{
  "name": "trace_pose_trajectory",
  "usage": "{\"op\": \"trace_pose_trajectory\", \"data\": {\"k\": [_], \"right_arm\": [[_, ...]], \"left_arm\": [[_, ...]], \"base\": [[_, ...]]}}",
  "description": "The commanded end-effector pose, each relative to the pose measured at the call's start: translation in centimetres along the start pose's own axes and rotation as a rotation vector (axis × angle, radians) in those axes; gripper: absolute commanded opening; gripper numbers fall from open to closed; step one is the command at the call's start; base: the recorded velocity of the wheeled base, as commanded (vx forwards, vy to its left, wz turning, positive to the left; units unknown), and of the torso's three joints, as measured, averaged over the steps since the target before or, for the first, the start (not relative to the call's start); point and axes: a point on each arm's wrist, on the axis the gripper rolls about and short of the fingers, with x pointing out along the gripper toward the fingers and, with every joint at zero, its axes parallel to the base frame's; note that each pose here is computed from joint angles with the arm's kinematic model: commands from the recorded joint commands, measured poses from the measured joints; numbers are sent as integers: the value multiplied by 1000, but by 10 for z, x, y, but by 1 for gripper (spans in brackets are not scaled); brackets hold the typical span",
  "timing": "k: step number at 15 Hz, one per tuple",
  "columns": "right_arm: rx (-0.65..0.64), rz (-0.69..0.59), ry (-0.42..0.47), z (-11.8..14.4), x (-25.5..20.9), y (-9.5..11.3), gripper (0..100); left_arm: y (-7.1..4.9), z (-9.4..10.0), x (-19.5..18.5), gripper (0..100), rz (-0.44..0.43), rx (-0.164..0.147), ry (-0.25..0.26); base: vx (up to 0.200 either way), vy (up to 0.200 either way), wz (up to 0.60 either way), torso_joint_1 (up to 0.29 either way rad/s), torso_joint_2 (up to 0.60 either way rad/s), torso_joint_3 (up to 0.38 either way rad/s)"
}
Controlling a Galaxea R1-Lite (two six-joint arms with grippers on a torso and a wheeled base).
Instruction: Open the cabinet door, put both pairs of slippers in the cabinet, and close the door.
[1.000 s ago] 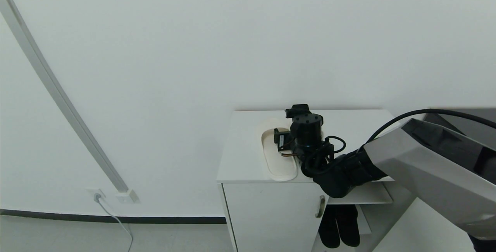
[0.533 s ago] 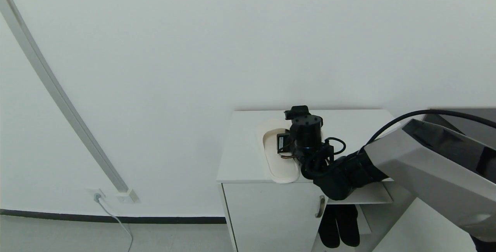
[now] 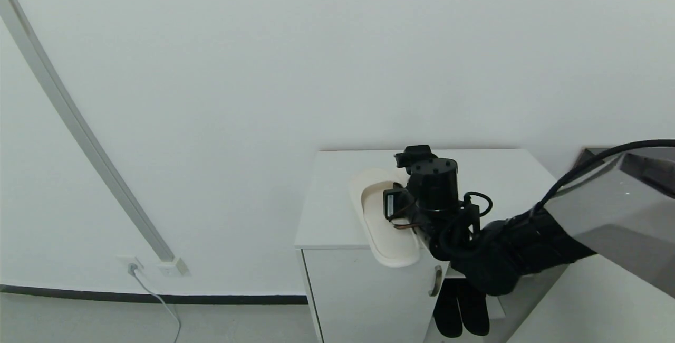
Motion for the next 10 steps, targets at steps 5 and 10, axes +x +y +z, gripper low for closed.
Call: {"op": "trace_pose_trajectory", "data": {"k": [5,10], "right_arm": [[21,83,33,13,-97,-23,0],[10,92,47,8,-98,-19,0]], "left_arm": [[0,0,0,0,0,0,1],[0,0,0,0,0,0,1]], "base": [[0,0,0,0,0,0],[0,0,0,0,0,0]]}}
